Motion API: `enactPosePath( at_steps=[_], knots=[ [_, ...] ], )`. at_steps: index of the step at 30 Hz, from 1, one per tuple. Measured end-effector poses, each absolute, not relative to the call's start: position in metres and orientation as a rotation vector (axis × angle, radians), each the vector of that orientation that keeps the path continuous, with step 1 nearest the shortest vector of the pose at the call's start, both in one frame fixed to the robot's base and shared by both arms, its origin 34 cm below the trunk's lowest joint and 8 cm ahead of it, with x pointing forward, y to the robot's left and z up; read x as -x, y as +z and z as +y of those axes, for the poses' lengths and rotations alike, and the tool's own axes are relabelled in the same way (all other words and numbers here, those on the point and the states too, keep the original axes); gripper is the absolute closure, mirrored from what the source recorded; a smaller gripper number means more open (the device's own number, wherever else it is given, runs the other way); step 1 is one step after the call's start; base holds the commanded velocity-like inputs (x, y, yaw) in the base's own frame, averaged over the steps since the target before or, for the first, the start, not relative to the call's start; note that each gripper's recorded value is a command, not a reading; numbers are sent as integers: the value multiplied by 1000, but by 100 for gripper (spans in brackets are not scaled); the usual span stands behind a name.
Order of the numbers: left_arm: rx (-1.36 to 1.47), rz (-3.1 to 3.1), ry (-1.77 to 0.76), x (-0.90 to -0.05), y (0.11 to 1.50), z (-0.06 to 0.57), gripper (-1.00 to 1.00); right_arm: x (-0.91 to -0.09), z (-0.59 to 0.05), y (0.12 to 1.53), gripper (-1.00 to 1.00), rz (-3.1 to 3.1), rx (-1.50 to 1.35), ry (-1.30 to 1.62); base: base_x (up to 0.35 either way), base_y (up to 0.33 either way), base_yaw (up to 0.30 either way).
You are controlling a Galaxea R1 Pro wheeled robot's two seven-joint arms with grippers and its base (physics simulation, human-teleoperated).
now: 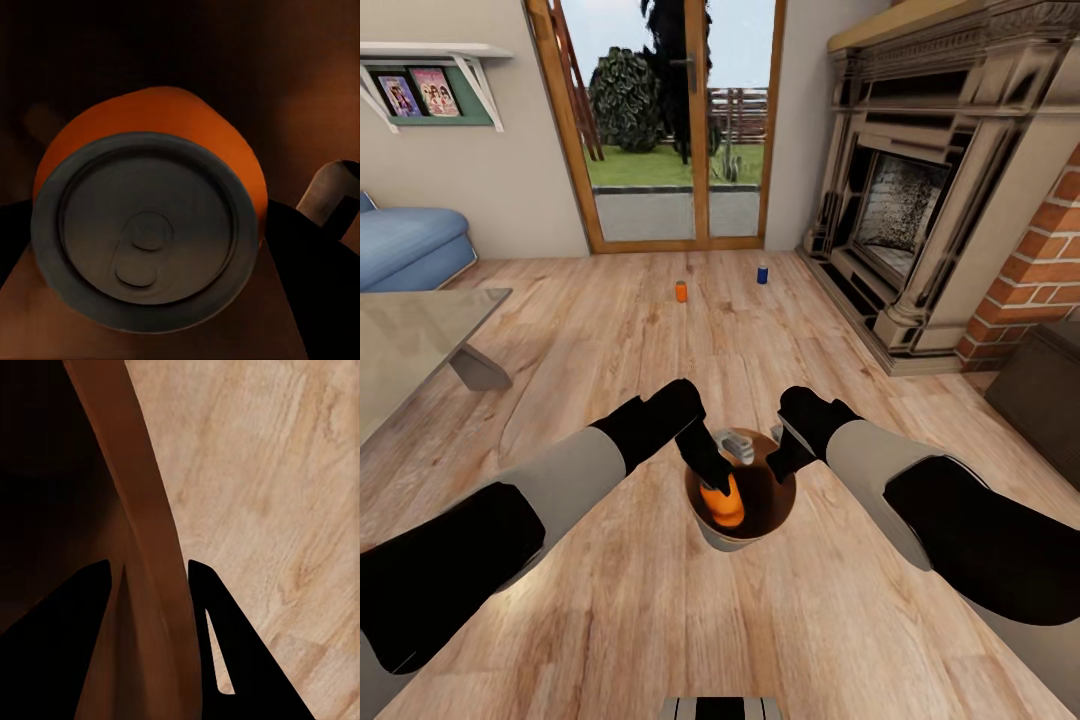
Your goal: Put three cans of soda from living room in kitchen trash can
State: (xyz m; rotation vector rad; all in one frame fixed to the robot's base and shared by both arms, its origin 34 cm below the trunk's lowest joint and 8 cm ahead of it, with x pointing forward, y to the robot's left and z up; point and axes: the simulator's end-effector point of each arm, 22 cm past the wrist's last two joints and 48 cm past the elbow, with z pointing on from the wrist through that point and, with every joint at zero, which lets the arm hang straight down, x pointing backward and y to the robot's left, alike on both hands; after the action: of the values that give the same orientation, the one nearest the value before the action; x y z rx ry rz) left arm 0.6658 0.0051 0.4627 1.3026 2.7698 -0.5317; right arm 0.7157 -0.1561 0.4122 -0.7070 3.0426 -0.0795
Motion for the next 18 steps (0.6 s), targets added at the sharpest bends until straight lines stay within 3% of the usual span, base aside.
enactPosePath(
  at_steps=[17,18],
  knots=[
    [-1284,2770,-536,-667,462,4,100,-716,-157,412,100,3042,709,-85,0,0,0],
    [-1284,2770,-536,-667,462,4,-100,-716,-157,412,100,3042,709,-85,0,0,0]
  ],
)
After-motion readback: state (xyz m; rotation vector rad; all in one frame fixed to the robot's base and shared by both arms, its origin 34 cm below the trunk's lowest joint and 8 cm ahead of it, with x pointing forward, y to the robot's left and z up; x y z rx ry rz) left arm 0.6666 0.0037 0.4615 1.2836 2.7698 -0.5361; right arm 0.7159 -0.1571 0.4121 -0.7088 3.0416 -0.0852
